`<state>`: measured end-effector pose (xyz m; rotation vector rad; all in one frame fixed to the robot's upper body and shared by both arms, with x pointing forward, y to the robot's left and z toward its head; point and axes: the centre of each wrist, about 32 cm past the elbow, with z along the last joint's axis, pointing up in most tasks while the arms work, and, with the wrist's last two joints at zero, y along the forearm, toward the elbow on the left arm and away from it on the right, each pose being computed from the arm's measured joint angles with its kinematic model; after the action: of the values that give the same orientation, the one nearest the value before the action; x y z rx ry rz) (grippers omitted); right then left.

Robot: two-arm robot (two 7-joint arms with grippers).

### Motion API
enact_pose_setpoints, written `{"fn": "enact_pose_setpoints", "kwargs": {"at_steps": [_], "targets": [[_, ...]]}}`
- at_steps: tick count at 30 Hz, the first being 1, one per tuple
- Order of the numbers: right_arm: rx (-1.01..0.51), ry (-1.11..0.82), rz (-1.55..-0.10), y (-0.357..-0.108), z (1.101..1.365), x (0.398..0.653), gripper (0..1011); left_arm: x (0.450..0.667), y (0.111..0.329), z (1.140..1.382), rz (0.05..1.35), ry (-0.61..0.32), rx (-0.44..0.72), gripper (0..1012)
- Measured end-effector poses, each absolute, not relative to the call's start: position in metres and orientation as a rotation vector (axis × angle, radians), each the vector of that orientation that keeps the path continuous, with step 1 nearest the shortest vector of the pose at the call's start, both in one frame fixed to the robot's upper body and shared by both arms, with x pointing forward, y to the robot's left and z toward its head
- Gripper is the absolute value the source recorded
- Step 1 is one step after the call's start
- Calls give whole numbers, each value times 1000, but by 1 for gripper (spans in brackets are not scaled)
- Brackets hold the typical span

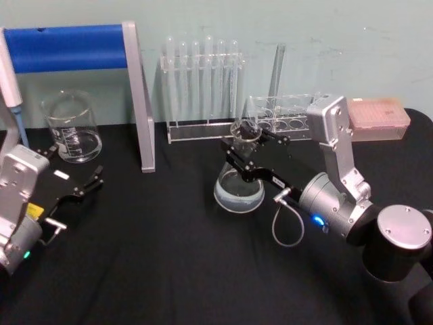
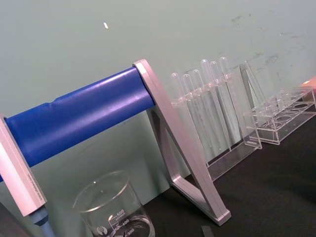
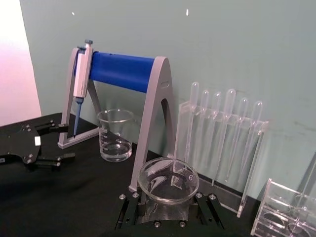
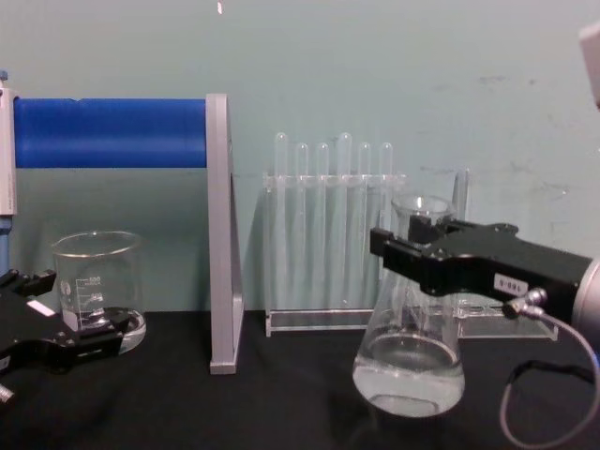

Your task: Grasp the erlenmeyer flask with one hand, shake it three times, then place it back.

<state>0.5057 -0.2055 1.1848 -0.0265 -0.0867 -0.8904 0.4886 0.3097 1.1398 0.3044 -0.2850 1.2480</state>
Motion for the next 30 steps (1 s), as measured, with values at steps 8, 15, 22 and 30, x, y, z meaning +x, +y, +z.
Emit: {"fn": "enact_pose_setpoints", "kwargs": {"at_steps": [8,15,22,30], "targets": [[-44,-74,-892,-203,1176,506,449,489,310,1140,1248,-285,304,1001],[-59,-58,-887,-200,1167,506,449,489,310,1140,1248,-285,305,1001],[-70,-47,-879,-197,1162,505,449,489,310,1140,1248,-285,304,1001],[-80,-32,-875,-196,1156,505,449,489,310,1140,1248,-285,304,1001]]}}
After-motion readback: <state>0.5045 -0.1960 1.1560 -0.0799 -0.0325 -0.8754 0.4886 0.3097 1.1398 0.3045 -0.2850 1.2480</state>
